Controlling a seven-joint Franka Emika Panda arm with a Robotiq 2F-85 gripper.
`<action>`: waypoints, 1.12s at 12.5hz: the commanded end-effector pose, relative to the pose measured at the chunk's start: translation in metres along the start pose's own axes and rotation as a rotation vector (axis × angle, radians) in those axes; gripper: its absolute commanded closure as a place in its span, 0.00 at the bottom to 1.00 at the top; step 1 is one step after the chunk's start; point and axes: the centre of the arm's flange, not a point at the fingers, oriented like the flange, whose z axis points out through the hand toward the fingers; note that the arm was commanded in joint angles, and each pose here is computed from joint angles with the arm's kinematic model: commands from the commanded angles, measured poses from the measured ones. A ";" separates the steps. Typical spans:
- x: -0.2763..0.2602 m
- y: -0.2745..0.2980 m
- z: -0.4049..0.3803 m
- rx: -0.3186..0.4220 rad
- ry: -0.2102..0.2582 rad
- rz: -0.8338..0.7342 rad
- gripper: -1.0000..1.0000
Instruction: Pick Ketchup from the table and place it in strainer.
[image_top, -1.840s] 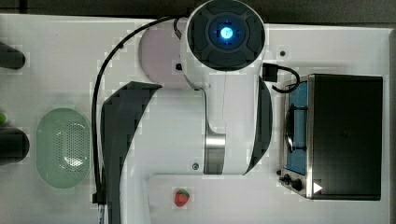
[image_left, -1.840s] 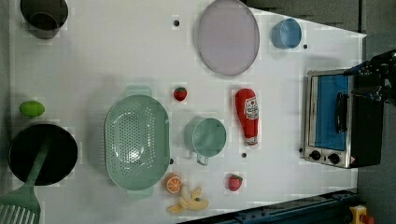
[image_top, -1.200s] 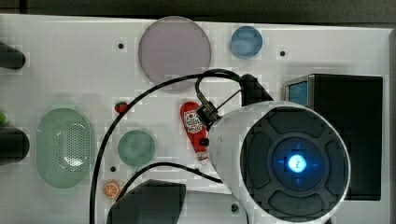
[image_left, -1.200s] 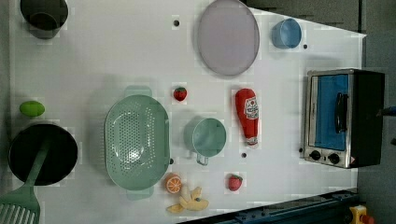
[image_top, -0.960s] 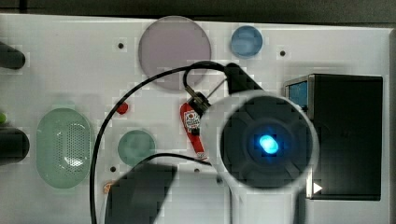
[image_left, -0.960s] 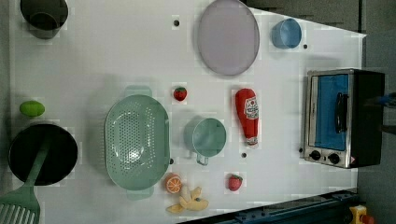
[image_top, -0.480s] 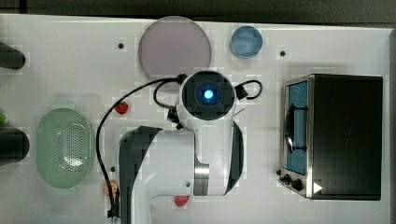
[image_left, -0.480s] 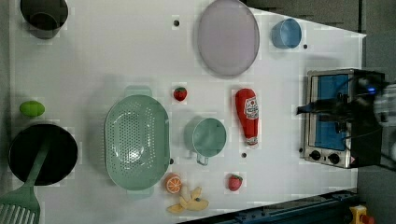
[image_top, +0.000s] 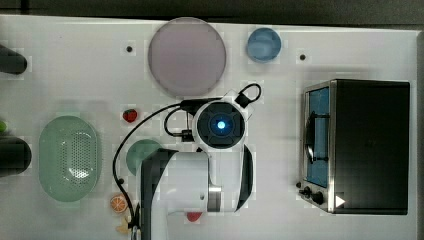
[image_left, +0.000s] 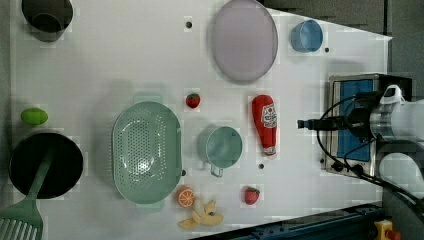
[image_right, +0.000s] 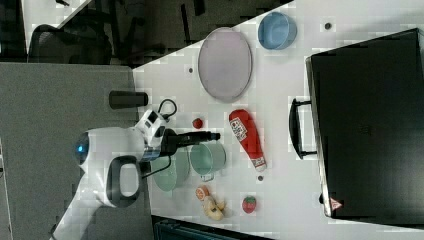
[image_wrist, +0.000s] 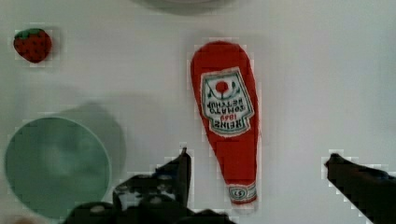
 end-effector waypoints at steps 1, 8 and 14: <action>0.009 0.006 0.044 -0.023 -0.011 -0.122 0.00; 0.014 0.004 0.131 -0.014 -0.042 -0.157 0.00; 0.008 0.002 0.179 0.004 -0.013 -0.154 0.00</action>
